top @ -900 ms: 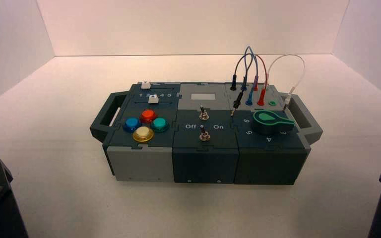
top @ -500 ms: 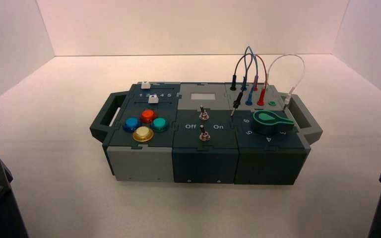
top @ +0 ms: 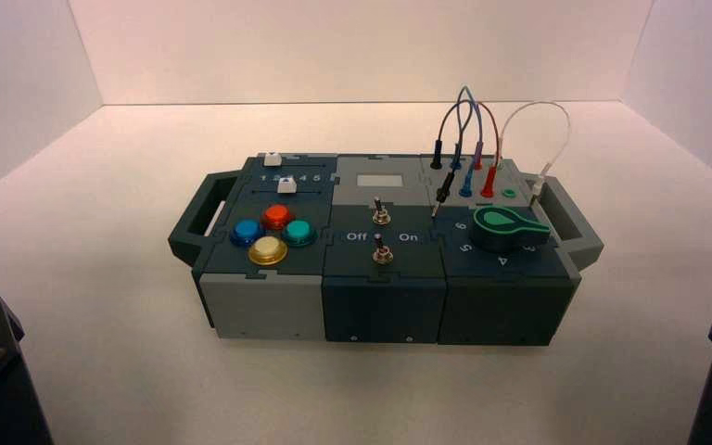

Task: Flip the bottom switch on with the right gripper.

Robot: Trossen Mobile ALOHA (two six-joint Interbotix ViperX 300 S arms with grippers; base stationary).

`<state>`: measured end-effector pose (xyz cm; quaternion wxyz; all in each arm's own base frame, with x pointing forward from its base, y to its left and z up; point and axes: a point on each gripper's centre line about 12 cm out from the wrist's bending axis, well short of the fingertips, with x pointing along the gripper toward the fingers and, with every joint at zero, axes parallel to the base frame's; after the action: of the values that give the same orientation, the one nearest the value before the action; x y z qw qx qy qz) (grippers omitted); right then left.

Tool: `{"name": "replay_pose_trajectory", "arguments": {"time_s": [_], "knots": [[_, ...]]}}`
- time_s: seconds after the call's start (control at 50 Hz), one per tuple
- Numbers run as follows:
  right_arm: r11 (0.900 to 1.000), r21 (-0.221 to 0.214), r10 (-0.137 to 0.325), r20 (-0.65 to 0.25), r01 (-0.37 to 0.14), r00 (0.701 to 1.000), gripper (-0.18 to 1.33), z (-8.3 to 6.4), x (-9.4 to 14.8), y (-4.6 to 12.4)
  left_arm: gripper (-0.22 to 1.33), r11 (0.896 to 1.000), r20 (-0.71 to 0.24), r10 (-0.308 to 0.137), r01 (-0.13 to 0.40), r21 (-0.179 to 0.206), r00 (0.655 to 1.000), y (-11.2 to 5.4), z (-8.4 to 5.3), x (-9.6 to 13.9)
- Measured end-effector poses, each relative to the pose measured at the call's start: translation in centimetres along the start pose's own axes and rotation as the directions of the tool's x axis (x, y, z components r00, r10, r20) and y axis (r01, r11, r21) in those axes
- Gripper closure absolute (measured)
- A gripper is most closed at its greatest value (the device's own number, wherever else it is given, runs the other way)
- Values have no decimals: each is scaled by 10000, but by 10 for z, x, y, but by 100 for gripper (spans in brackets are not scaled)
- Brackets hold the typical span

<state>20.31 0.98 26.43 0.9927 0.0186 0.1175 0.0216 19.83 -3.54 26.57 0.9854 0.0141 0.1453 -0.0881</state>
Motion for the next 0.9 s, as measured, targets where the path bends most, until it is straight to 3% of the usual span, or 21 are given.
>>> {"name": "replay_pose_trajectory", "arguments": {"time_s": [0.16,0.3,0.62,0.7,0.76,0.9], "knots": [[9996,280,85,-738,-65,9972,129,-4,-2,2,128,9961,-606,-843,857,206,9946,-18,-4,-1],[9964,742,520,-1449,-415,9881,129,-5,-4,10,128,9901,-1339,-1356,1391,173,9817,-29,-2,0],[9934,791,1018,-2706,-832,9573,129,-3,-8,20,128,9882,-2664,-1423,1521,164,9533,-32,1,3],[9931,750,1096,-3249,-900,9394,129,-4,-9,22,128,9879,-2958,-1487,1553,-15,9436,-34,-2,4],[9925,704,1194,-3966,-996,9102,129,-6,-13,24,128,9857,-3322,-1655,1666,-253,9286,-37,-7,3],[9919,710,1259,-4452,-1051,8866,129,-7,-19,25,128,9812,-3603,-1893,1904,-327,9134,-42,-11,2]]}}
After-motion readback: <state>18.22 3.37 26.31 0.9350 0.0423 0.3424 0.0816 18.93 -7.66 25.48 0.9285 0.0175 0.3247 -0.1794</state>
